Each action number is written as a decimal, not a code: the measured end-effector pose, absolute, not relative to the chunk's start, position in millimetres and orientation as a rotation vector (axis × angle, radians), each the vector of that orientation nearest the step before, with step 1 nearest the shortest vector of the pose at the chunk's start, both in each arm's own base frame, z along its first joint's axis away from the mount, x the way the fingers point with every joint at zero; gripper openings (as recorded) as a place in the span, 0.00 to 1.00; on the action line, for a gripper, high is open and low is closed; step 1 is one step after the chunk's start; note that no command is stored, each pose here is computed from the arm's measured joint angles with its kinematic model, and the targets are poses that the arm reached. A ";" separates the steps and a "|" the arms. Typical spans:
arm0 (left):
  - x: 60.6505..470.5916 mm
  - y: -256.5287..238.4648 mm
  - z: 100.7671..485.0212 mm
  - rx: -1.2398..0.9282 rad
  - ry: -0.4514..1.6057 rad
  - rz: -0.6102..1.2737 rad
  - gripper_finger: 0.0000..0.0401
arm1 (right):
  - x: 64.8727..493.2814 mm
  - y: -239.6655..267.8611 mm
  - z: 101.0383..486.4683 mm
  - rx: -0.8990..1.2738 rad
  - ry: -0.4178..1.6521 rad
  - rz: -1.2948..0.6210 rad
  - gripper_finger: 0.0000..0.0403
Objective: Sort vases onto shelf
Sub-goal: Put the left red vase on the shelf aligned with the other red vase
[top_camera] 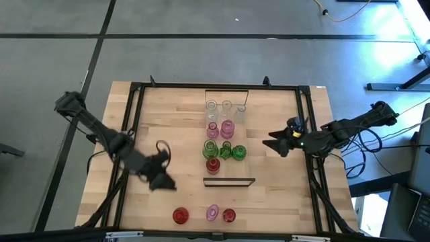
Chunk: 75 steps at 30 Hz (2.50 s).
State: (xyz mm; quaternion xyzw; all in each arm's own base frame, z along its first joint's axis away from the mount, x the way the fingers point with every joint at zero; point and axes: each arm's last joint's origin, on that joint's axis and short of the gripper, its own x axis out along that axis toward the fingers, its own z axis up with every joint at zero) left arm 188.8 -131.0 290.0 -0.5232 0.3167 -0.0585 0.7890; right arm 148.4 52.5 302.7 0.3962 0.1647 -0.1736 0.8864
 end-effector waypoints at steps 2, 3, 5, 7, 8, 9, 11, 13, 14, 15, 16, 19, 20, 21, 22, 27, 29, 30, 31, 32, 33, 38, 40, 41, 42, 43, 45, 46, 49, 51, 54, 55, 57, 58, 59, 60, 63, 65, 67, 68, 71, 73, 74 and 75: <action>187.4 -151.2 287.3 -1.131 0.678 -0.181 0.59 | 150.3 53.9 306.6 0.809 0.321 -0.318 0.91; 187.0 -161.8 285.3 -1.128 0.669 -0.204 0.58 | 151.4 54.6 308.9 0.800 0.307 -0.294 0.91; 186.4 -182.7 279.5 -1.121 0.653 -0.249 0.58 | 153.2 55.9 312.8 0.786 0.284 -0.253 0.91; 185.8 -199.5 269.3 -1.110 0.673 -0.262 0.57 | 154.1 56.4 315.7 0.782 0.263 -0.233 0.91; 185.6 -205.8 262.5 -1.115 0.700 -0.249 0.56 | 154.4 56.5 316.4 0.782 0.256 -0.229 0.91; 185.5 -211.2 254.8 -1.123 0.733 -0.224 0.56 | 154.7 56.5 317.1 0.784 0.249 -0.229 0.91; 187.3 -220.2 238.0 -1.131 0.801 -0.173 0.55 | 154.8 56.5 317.3 0.785 0.244 -0.231 0.91; 190.4 -225.4 225.5 -1.147 0.840 -0.129 0.54 | 154.8 56.5 317.5 0.785 0.243 -0.231 0.91; 192.3 -226.9 221.4 -1.153 0.849 -0.108 0.54 | 154.8 56.5 317.4 0.785 0.244 -0.231 0.91; 194.8 -228.2 219.4 -1.152 0.854 -0.083 0.53 | 154.8 56.5 317.5 0.787 0.243 -0.230 0.91; 197.6 -229.4 219.0 -1.144 0.864 -0.056 0.52 | 154.9 56.5 317.6 0.789 0.241 -0.230 0.91; 204.9 -230.5 223.2 -1.062 0.937 0.065 0.50 | 155.2 57.0 318.7 0.799 0.236 -0.217 0.91; 208.1 -230.6 226.0 -1.029 0.971 0.108 0.50 | 155.3 57.1 318.8 0.801 0.236 -0.213 0.91; 210.6 -230.3 227.7 -0.992 1.005 0.153 0.49 | 155.3 57.2 319.0 0.807 0.237 -0.209 0.91; 212.6 -229.7 228.8 -0.956 1.029 0.196 0.48 | 155.3 57.2 319.1 0.813 0.236 -0.209 0.91; 225.3 -229.6 228.1 -0.908 1.074 0.263 0.45 | 155.4 58.0 318.9 0.835 0.249 -0.188 0.91; 228.2 -230.4 221.4 -0.911 1.114 0.273 0.44 | 155.4 58.2 318.9 0.838 0.254 -0.181 0.91; 229.0 -230.8 218.5 -0.910 1.130 0.276 0.43 | 155.4 58.4 319.0 0.840 0.257 -0.176 0.91; 229.2 -231.2 217.4 -0.910 1.136 0.277 0.42 | 155.3 58.5 319.0 0.842 0.259 -0.172 0.91; 229.4 -231.5 217.5 -0.914 1.137 0.274 0.42 | 155.4 58.6 319.0 0.845 0.263 -0.166 0.91; 229.1 -231.8 217.9 -0.918 1.136 0.273 0.41 | 155.4 58.7 318.9 0.846 0.266 -0.163 0.91; 229.0 -231.6 218.0 -0.921 1.141 0.274 0.39 | 155.3 58.8 318.9 0.847 0.267 -0.161 0.91; 229.7 -231.4 217.1 -0.924 1.153 0.273 0.38 | 155.4 58.8 318.8 0.846 0.267 -0.161 0.91; 230.5 -231.2 216.3 -0.927 1.159 0.273 0.38 | 155.3 58.8 318.9 0.846 0.267 -0.161 0.91; 231.0 -231.4 215.7 -0.929 1.164 0.271 0.37 | 155.3 58.8 318.9 0.846 0.267 -0.161 0.91; 231.3 -232.0 215.0 -0.928 1.169 0.266 0.37 | 155.3 58.8 319.0 0.847 0.267 -0.161 0.91; 233.9 -233.3 212.7 -0.935 1.178 0.252 0.37 | 155.3 58.9 318.9 0.847 0.268 -0.158 0.91; 235.2 -234.0 211.6 -0.932 1.176 0.244 0.37 | 155.3 59.1 318.9 0.848 0.272 -0.153 0.91; 238.1 -234.0 209.9 -0.935 1.169 0.241 0.37 | 155.3 59.5 318.8 0.850 0.279 -0.143 0.91; 238.3 -233.7 210.0 -0.935 1.166 0.244 0.35 | 155.2 59.7 318.8 0.855 0.282 -0.138 0.91; 239.7 -232.0 209.9 -0.936 1.165 0.248 0.29 | 155.2 59.7 318.8 0.865 0.281 -0.139 0.91; 240.1 -231.8 210.0 -0.932 1.166 0.243 0.25 | 155.2 59.7 318.8 0.865 0.281 -0.139 0.91; 241.3 -230.5 209.9 -0.920 1.172 0.232 0.16 | 155.4 59.7 318.7 0.866 0.281 -0.141 0.91; 241.6 -230.1 209.9 -0.913 1.178 0.224 0.11 | 156.0 60.0 318.3 0.870 0.283 -0.143 0.91; 242.1 -229.7 209.9 -0.906 1.186 0.213 0.06 | 156.9 60.4 317.9 0.871 0.284 -0.144 0.91; 242.8 -229.5 210.2 -0.903 1.192 0.200 0.04 | 157.8 60.8 317.5 0.870 0.284 -0.147 0.91; 244.2 -227.9 210.3 -0.891 1.214 0.176 0.03 | 163.0 62.9 317.5 0.874 0.270 -0.144 0.91; 245.2 -226.5 210.9 -0.890 1.228 0.161 0.02 | 167.5 65.2 319.3 0.859 0.248 -0.120 0.91; 244.5 -225.1 213.0 -0.892 1.235 0.154 0.02 | 173.4 68.3 324.0 0.830 0.196 -0.080 0.91; 243.5 -224.2 214.9 -0.894 1.232 0.152 0.02 | 175.9 69.7 326.7 0.810 0.172 -0.053 0.91; 239.3 -220.4 223.3 -0.895 1.230 0.147 0.02 | 183.7 74.1 336.3 0.751 0.074 0.024 0.91; 236.7 -216.8 227.1 -0.883 1.234 0.151 0.02 | 188.9 76.6 340.6 0.729 0.015 0.050 0.91; 236.0 -215.2 230.1 -0.885 1.226 0.144 0.02 | 191.5 78.1 342.2 0.723 -0.007 0.071 0.91; 235.4 -212.9 234.7 -0.889 1.210 0.137 0.02 | 194.2 79.6 343.1 0.719 -0.023 0.089 0.91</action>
